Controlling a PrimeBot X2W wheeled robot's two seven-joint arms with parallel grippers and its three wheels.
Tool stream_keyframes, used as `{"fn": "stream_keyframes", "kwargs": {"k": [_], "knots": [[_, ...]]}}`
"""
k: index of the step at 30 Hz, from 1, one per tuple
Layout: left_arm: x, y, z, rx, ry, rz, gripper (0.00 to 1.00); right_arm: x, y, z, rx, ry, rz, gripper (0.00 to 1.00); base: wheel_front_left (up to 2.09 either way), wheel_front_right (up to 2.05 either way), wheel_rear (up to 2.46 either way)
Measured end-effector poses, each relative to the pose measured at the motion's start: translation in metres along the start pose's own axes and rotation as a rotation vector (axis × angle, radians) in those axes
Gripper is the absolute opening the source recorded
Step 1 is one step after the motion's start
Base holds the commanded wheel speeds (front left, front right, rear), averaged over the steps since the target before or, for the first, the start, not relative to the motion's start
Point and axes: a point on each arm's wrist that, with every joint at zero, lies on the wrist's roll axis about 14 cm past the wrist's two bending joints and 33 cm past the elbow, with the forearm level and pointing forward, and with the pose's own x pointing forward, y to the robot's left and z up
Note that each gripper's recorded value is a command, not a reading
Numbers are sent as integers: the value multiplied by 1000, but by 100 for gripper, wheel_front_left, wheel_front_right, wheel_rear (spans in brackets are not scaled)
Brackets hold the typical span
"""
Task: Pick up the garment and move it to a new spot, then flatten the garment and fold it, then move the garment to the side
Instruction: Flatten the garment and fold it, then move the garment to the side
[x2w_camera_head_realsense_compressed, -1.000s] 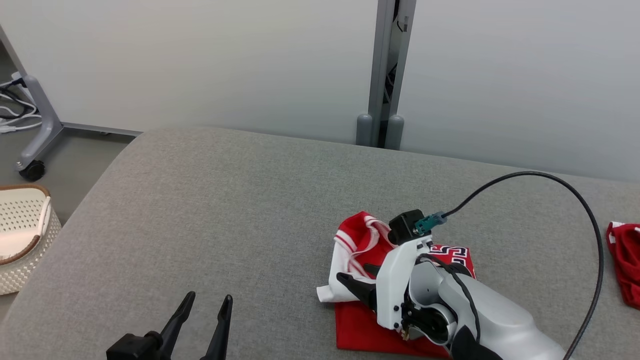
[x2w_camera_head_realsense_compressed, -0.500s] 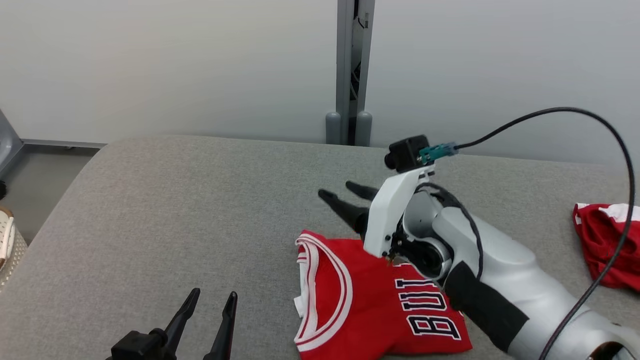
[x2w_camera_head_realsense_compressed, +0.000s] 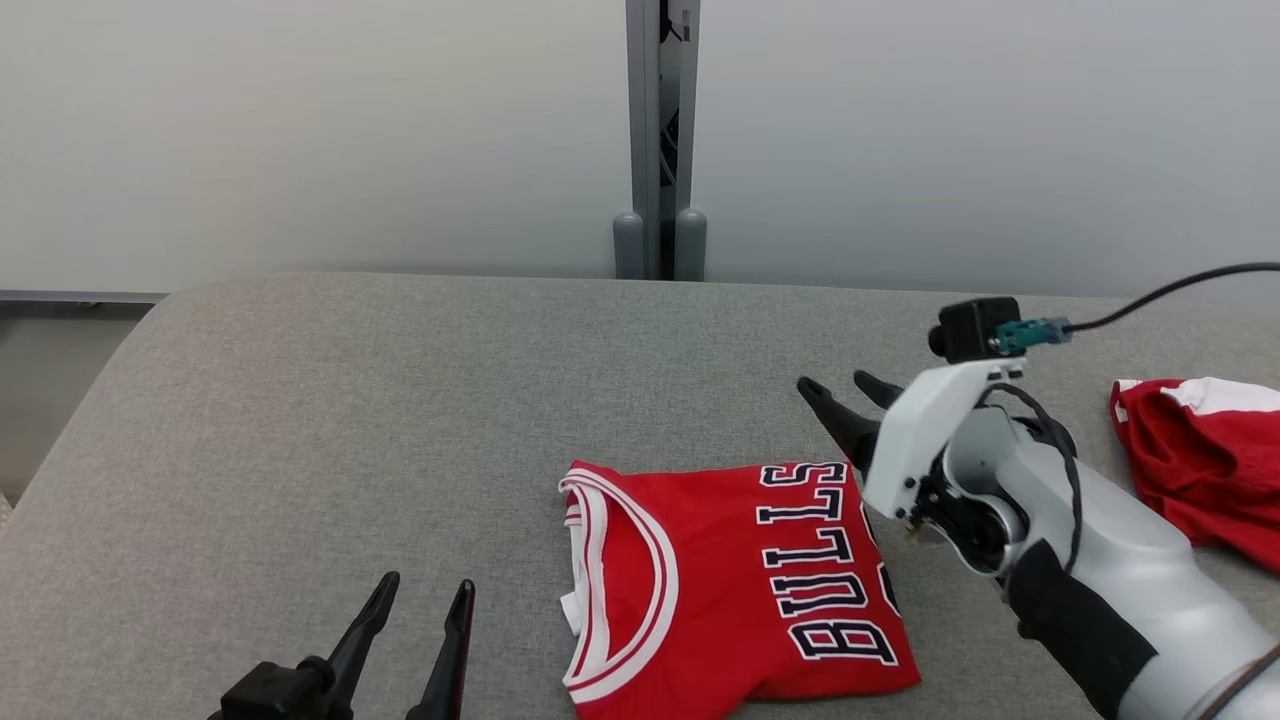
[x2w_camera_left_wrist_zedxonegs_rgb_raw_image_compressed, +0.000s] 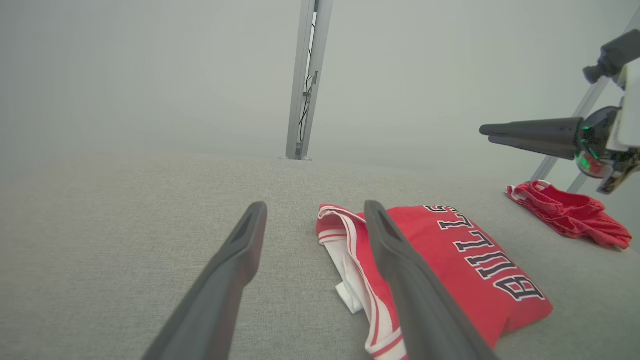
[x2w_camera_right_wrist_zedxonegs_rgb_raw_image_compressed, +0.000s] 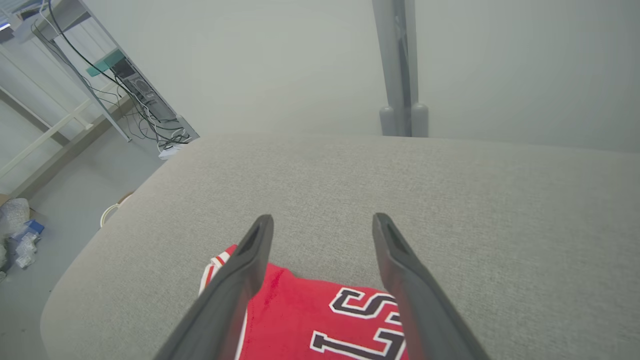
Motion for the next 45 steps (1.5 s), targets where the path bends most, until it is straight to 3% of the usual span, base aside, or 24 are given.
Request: {"fn": "stream_keyframes", "kwargs": {"k": [10,21,34,35,36,39,41,45], "knots": [[3,-1,-5,-2,21,-2,100,-38,-67,-79,11,221,-114,100,0,0,0],[4,12,-6,5,29,40,100,-40,-67,-118,117,397,-73,100,0,0,0],[-8,27,-5,9,27,101,100,-30,-48,-144,147,536,-29,100,0,0,0],[-8,28,-5,10,27,102,100,-30,-46,-145,147,540,-27,79,0,0,0],[-9,28,-5,10,27,104,100,-29,-44,-146,147,542,-25,49,0,0,0],[-10,29,-5,11,28,107,100,-26,-41,-147,139,539,-19,27,0,0,0],[-10,30,-5,14,28,107,100,-25,-41,-145,129,524,-20,0,0,0,0],[-10,30,-4,19,27,108,100,-25,-42,-140,109,499,-25,0,0,0,0]]}}
